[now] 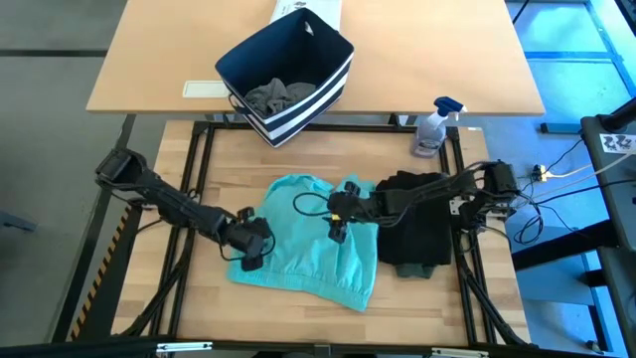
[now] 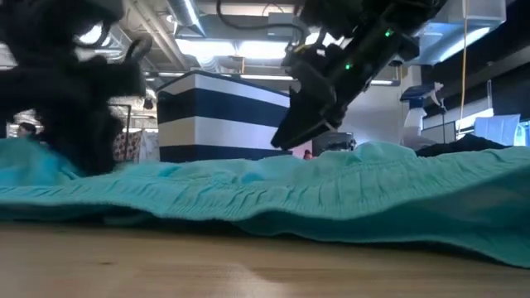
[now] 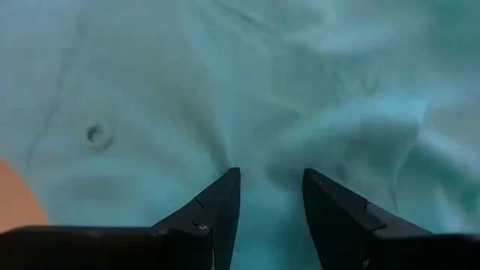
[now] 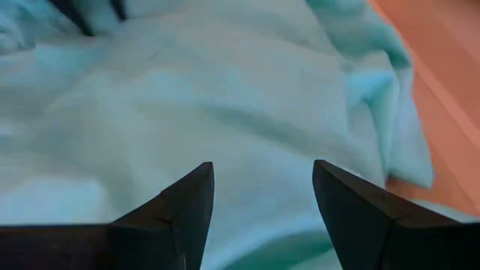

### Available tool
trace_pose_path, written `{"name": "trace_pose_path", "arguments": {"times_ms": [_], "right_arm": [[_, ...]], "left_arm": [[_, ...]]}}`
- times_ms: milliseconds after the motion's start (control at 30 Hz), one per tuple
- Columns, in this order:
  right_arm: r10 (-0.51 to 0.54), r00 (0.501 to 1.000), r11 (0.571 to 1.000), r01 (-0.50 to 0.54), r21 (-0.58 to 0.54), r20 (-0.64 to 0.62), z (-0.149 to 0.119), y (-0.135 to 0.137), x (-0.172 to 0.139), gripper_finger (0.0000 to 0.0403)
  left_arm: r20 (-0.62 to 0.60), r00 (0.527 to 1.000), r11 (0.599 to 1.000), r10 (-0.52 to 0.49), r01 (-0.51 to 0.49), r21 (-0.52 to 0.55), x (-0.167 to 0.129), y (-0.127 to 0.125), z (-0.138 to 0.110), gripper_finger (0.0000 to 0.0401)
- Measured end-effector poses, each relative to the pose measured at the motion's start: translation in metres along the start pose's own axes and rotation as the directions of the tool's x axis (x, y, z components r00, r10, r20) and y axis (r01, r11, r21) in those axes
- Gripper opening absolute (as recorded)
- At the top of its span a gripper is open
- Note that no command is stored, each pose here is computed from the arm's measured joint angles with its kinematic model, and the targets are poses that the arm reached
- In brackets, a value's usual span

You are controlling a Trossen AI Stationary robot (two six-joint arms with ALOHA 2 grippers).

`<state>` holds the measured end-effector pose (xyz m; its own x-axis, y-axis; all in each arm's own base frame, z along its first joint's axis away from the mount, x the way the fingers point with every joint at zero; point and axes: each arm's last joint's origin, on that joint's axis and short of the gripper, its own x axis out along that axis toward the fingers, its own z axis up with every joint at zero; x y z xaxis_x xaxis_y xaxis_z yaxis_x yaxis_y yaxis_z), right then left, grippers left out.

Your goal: Fold Laundry from Bin

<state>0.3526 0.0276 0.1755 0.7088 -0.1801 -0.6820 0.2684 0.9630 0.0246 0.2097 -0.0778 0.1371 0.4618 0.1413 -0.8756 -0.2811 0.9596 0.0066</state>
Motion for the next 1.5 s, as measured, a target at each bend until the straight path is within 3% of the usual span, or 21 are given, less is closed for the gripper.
{"name": "trace_pose_path", "arguments": {"times_ms": [133, 267, 400, 533, 667, 867, 967, 1067, 1233, 1367, 1500], "right_arm": [[-0.012, 1.0, 1.0, 0.012, 0.003, -0.021, -0.001, -0.004, 0.001, 0.0224], [-0.012, 0.999, 1.0, 0.012, -0.002, -0.03, -0.001, -0.002, 0.0, 0.0224], [-0.075, 0.994, 0.997, 0.073, -0.022, -0.084, -0.001, -0.004, -0.002, 0.0224], [-0.181, 0.978, 0.983, 0.176, -0.052, -0.104, 0.004, -0.008, -0.006, 0.0224], [-0.2, 0.974, 0.979, 0.195, -0.058, -0.102, 0.01, -0.016, -0.006, 0.0224], [-0.095, 0.994, 0.995, 0.095, -0.013, -0.056, 0.02, -0.024, 0.0, 0.0224], [0.02, 0.999, 1.0, -0.019, -0.021, 0.028, 0.028, -0.015, 0.0, 0.0224], [0.096, 0.989, 0.994, -0.09, -0.055, 0.112, 0.035, 0.0, -0.002, 0.0224], [0.134, 0.98, 0.989, -0.123, -0.084, 0.144, 0.034, 0.015, -0.006, 0.0224], [0.134, 0.98, 0.988, -0.121, -0.092, 0.15, 0.032, 0.024, -0.008, 0.0224], [0.193, 0.962, 0.978, -0.173, -0.114, 0.193, 0.032, 0.041, -0.014, 0.0224]], "left_arm": [[-0.124, 0.986, 0.993, -0.114, 0.109, -0.051, 0.007, -0.014, -0.018, 0.0139], [-0.21, 0.943, 0.965, -0.259, 0.261, -0.02, 0.001, -0.038, -0.034, 0.0139], [-0.28, 0.899, 0.936, -0.337, 0.352, 0.003, -0.013, -0.056, -0.046, 0.0135], [-0.216, 0.921, 0.937, -0.325, 0.344, 0.054, -0.029, -0.064, -0.048, 0.0123], [-0.022, 0.963, 0.956, -0.269, 0.27, 0.114, -0.05, -0.063, -0.032, 0.0116], [0.22, 0.974, 0.982, -0.048, 0.007, 0.187, -0.07, -0.036, -0.015, 0.0117], [0.171, 0.979, 0.978, 0.112, -0.139, 0.157, -0.068, -0.006, -0.011, 0.0117], [0.083, 0.975, 0.974, 0.207, -0.213, 0.077, -0.063, 0.023, -0.006, 0.0117], [-0.043, 0.987, 0.987, 0.158, -0.159, -0.022, -0.046, 0.055, 0.004, 0.0117], [-0.037, 0.995, 0.994, 0.097, -0.099, -0.048, -0.037, 0.071, 0.014, 0.0123], [-0.052, 0.994, 0.992, 0.097, -0.1, -0.076, -0.035, 0.086, 0.019, 0.0149]]}}
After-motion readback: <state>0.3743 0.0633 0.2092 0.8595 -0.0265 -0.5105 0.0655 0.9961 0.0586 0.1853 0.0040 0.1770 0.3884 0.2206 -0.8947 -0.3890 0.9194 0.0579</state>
